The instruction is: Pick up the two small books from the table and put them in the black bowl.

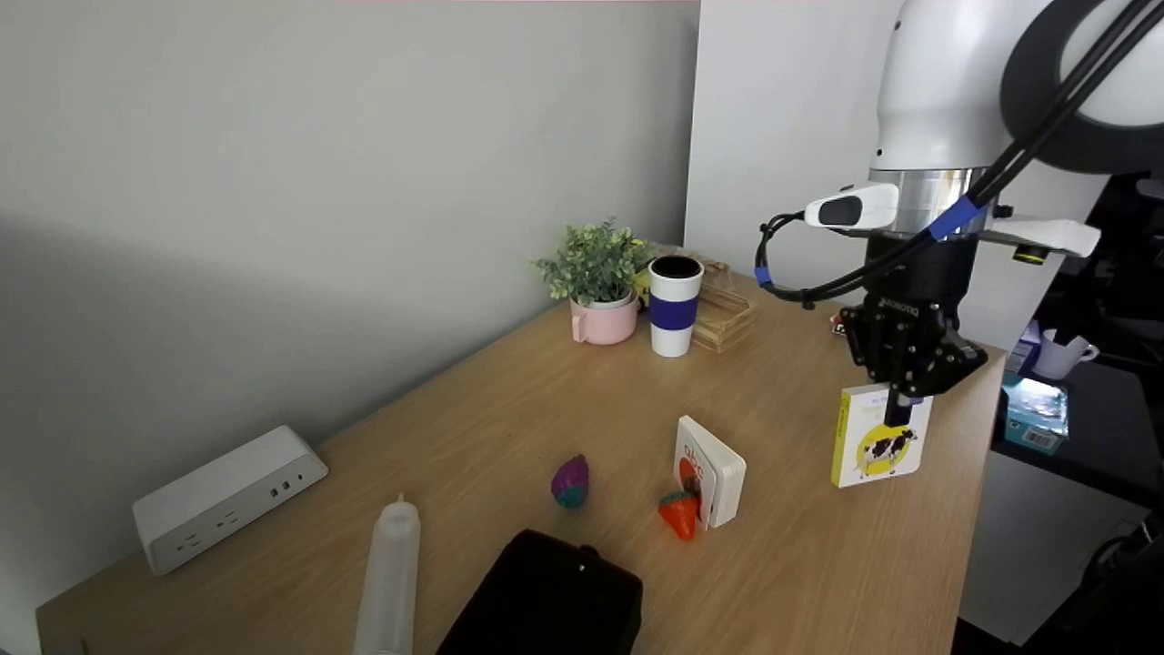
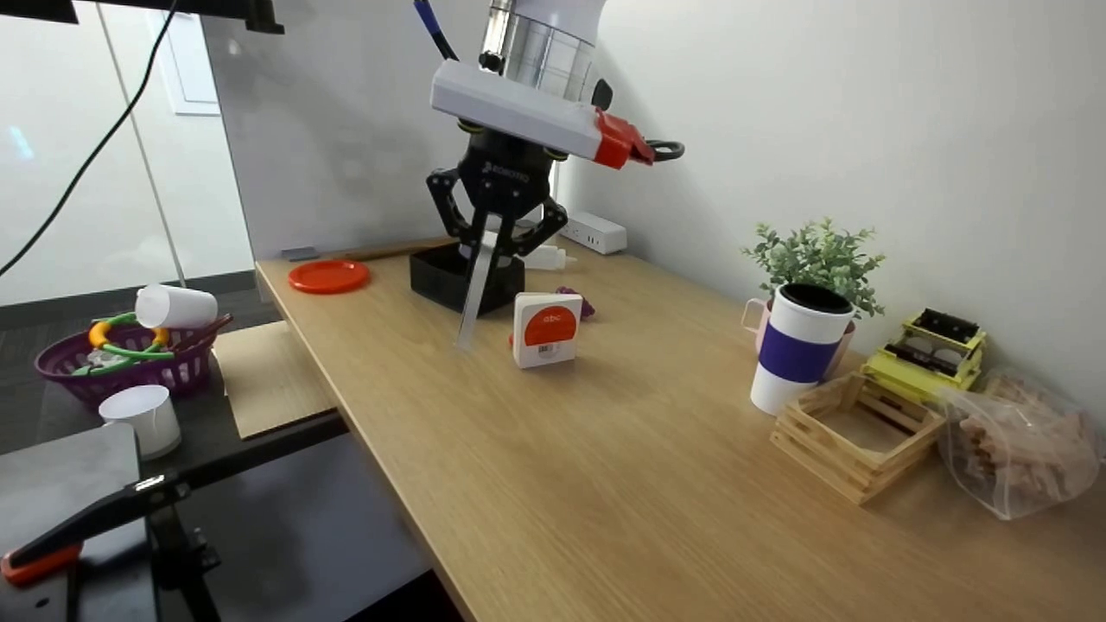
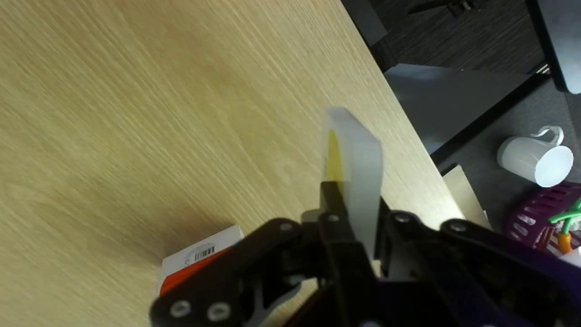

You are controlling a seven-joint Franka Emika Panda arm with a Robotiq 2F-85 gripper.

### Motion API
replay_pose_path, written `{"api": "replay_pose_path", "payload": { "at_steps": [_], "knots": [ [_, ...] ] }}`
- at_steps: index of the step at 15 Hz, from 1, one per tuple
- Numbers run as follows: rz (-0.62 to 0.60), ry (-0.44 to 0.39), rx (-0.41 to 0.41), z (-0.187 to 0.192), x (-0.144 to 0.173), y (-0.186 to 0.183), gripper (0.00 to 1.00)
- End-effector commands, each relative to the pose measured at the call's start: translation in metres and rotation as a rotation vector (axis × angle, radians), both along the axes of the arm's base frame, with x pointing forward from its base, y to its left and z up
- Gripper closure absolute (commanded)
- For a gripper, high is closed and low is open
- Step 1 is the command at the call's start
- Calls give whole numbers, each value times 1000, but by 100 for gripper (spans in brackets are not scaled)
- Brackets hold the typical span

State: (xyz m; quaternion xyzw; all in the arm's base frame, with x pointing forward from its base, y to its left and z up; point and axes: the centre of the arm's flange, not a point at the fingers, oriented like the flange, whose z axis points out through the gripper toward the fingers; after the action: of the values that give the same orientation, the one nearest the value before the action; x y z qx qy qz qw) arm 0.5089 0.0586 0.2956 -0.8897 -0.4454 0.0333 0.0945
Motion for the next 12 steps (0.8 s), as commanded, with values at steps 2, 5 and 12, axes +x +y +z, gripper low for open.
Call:
{"api": "replay_pose_path", "payload": {
  "at_steps": [2, 5, 12],
  "knots": [
    [-44, 5, -29, -1, -4, -11, 96],
    [-42, 20, 8, -14, 4, -11, 96],
    [190, -71, 179, -25, 65, 77, 96]
  ]
}}
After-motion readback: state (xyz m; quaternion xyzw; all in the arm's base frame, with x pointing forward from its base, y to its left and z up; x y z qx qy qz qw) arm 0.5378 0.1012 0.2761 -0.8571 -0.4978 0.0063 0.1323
